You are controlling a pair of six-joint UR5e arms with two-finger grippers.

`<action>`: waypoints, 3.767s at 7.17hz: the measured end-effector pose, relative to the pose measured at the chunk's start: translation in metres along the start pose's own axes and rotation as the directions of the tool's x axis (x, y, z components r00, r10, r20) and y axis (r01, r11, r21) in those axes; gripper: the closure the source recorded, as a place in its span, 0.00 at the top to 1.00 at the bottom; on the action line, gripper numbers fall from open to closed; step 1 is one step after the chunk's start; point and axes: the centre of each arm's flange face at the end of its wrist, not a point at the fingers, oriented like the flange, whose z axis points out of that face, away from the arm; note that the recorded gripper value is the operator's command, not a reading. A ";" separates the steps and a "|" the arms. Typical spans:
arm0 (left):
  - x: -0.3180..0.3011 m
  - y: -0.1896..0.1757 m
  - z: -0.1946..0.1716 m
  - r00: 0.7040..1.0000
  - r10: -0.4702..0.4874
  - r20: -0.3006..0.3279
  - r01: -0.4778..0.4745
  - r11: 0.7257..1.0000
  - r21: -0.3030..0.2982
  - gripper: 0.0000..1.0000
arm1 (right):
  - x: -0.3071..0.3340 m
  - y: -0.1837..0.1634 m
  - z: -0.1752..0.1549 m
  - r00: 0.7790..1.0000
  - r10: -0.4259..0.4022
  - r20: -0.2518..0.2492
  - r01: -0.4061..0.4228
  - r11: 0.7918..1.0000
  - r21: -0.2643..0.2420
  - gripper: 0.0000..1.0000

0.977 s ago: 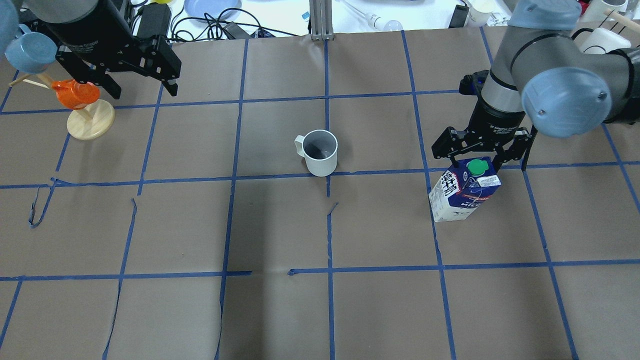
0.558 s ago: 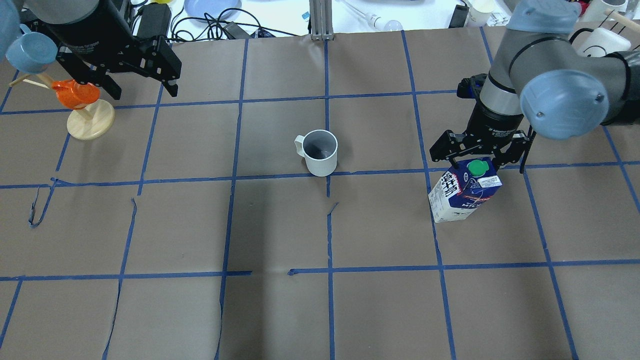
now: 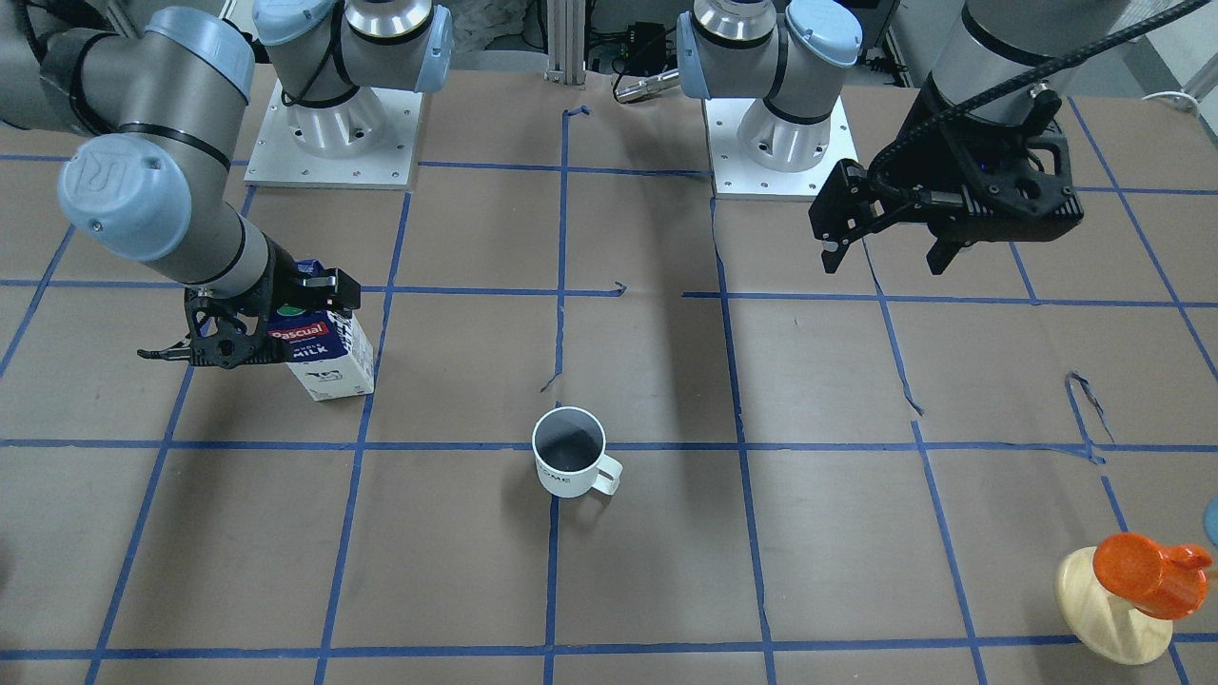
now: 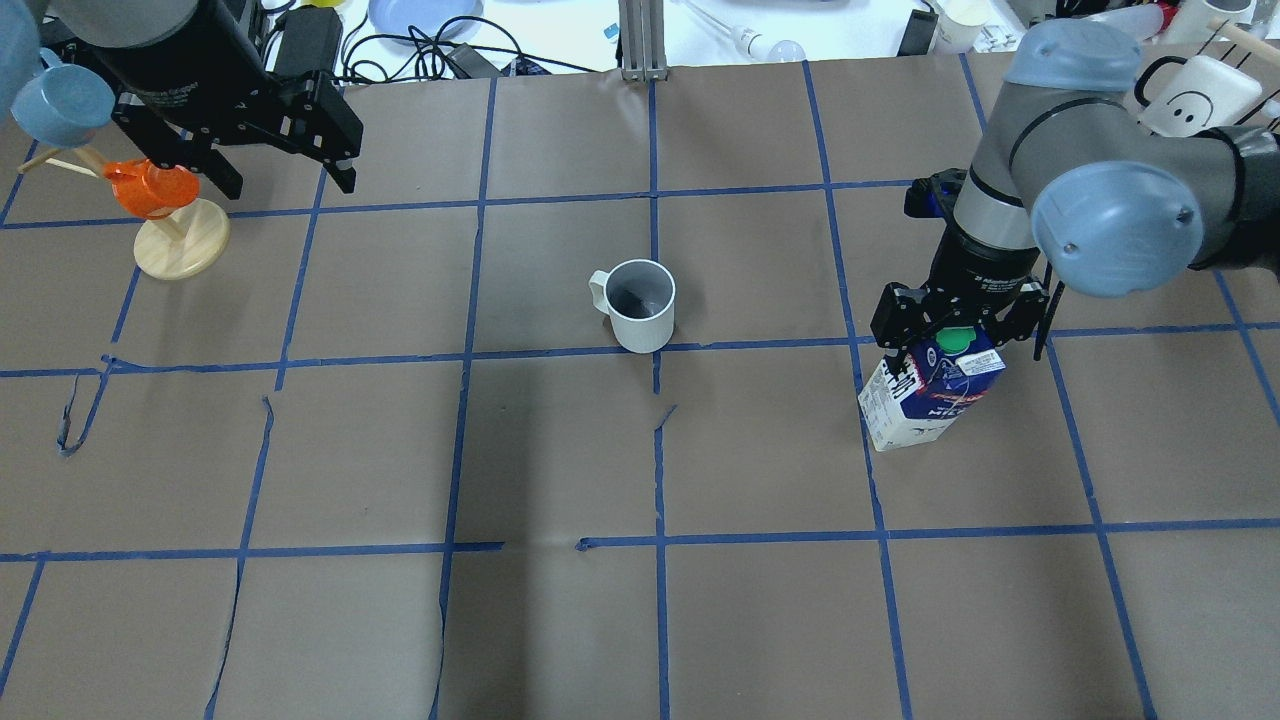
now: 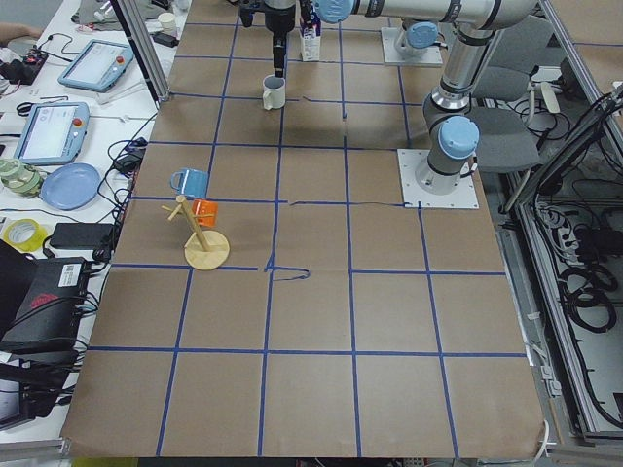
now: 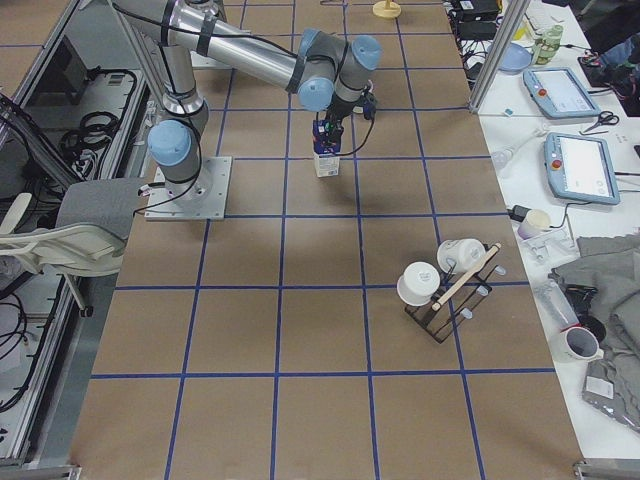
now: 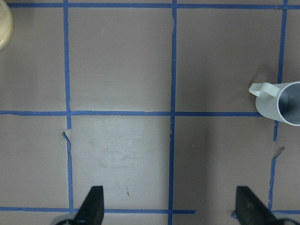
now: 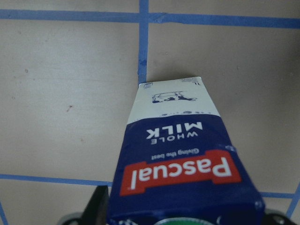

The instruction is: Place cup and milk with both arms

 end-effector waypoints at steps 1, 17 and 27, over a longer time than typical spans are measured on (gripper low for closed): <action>0.000 0.000 0.000 1.000 0.000 0.000 0.000 1.000 0.000 1.00 | 0.000 0.000 0.003 1.000 -0.013 0.001 0.013 1.000 -0.005 0.85; 0.000 0.000 0.000 1.000 -0.001 0.001 0.001 1.000 0.000 1.00 | -0.040 -0.032 -0.073 0.997 0.072 0.017 -0.074 0.985 0.153 0.45; 0.000 0.000 0.001 1.000 -0.002 0.001 0.002 1.000 -0.003 1.00 | -0.190 -0.076 -0.044 0.987 0.151 0.056 -0.160 0.961 0.228 0.45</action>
